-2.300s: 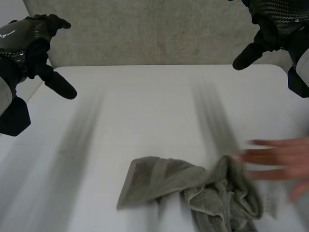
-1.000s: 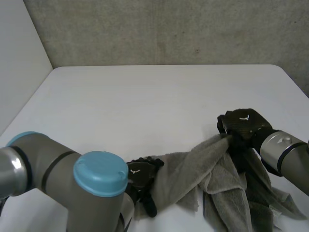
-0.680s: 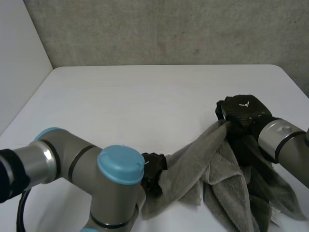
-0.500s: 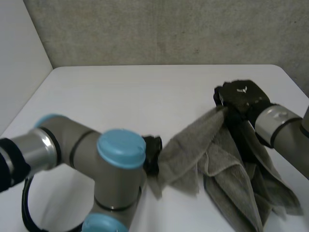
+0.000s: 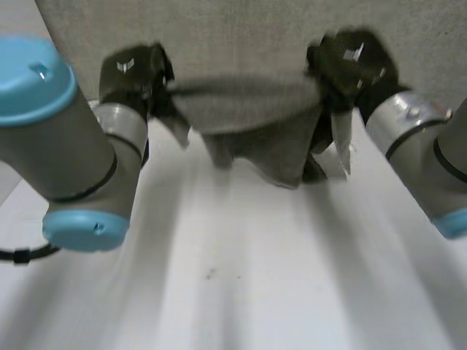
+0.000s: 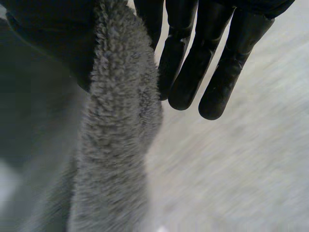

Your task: Fold the towel.

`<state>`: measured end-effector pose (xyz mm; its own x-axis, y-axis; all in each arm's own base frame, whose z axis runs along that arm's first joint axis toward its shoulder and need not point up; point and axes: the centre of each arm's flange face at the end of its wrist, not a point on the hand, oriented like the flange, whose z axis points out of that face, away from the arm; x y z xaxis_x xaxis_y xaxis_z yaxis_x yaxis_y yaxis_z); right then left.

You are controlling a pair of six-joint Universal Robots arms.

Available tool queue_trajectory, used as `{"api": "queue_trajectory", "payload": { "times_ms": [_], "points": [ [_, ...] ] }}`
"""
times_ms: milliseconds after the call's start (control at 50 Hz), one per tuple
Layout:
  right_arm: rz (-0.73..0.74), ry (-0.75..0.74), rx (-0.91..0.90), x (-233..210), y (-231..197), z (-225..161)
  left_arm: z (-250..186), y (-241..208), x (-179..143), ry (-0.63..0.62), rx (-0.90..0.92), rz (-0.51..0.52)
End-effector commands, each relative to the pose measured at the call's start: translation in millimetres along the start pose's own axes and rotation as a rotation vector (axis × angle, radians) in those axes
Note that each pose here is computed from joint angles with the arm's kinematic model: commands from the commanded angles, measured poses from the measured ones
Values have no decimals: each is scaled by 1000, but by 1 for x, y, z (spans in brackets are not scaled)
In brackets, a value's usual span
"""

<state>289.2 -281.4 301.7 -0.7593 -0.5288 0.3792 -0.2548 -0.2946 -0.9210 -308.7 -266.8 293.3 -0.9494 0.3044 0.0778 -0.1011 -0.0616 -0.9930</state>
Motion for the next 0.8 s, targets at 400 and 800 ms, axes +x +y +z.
{"api": "queue_trajectory", "payload": {
  "times_ms": [400, 800],
  "points": [
    [139, -169, -419, -47, 90, -15, 26, 115, -112, -241, -386, 284],
    [-91, -285, -473, 5, 161, -45, 13, 131, -112, -207, -456, 283]
  ]
}}
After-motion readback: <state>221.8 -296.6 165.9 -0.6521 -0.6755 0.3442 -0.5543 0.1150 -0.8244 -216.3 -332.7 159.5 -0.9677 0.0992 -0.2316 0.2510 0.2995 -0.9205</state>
